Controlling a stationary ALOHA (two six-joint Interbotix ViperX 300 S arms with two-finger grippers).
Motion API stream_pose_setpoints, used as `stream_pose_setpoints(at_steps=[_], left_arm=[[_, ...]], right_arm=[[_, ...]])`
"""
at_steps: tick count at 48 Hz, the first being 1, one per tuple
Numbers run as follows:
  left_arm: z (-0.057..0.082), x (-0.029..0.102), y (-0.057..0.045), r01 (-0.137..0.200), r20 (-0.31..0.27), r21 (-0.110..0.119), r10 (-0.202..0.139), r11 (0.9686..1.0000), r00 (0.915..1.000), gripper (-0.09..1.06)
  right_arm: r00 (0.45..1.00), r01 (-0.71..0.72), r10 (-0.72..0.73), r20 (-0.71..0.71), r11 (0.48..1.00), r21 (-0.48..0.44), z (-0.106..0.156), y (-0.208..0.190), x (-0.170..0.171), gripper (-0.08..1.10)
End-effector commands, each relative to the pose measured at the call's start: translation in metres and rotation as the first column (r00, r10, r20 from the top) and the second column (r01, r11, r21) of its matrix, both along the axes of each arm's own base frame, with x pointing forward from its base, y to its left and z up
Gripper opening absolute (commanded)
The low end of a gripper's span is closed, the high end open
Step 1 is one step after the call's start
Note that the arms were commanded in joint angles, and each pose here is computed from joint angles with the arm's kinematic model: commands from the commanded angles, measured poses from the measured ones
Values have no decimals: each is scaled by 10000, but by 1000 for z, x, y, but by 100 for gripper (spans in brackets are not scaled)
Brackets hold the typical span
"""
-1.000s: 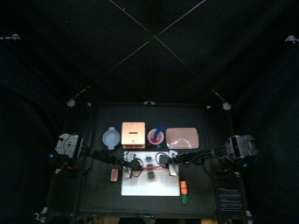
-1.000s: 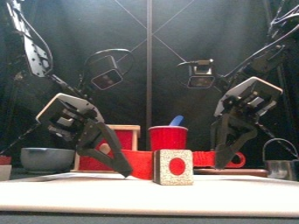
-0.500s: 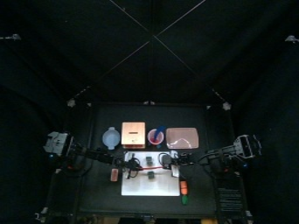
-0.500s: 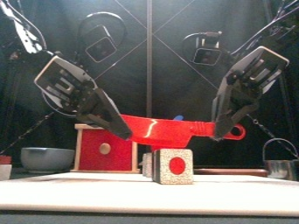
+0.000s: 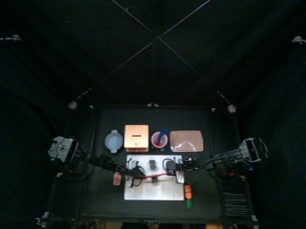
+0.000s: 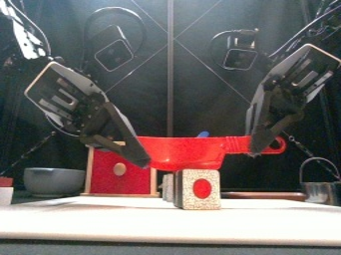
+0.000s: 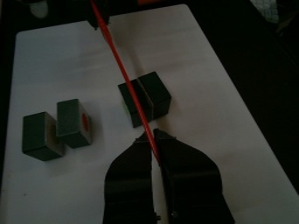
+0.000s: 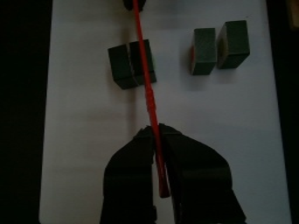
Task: Cut the sushi into 4 pieces with the knife
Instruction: Cut the sushi into 4 pieces
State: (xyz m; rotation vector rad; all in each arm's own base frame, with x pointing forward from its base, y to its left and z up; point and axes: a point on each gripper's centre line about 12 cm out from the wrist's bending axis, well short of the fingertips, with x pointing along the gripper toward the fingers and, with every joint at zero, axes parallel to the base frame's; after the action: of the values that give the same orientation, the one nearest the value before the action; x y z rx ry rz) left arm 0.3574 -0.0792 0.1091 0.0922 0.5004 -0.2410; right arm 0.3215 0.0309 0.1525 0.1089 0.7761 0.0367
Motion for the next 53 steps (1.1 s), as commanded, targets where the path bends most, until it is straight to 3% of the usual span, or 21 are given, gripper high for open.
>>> stream_pose_setpoints(at_steps=[1,25,44,53], left_arm=[[14,12,-17,390,620,-110,-382,9992,9973,29],[-4,13,-20,318,130,-124,-316,9994,9994,29],[-48,10,-18,-104,-1033,-102,93,9999,9946,29],[-47,9,-22,-23,-1008,-123,11,9999,9949,29]], right_arm=[[9991,186,-190,374,9998,109,10,-3,5,9],[9995,203,-200,-261,9997,130,-12,0,9,9],[9937,71,-48,-1118,9998,204,-42,12,14,9],[9932,64,-29,-1162,9995,301,-44,16,15,9]])
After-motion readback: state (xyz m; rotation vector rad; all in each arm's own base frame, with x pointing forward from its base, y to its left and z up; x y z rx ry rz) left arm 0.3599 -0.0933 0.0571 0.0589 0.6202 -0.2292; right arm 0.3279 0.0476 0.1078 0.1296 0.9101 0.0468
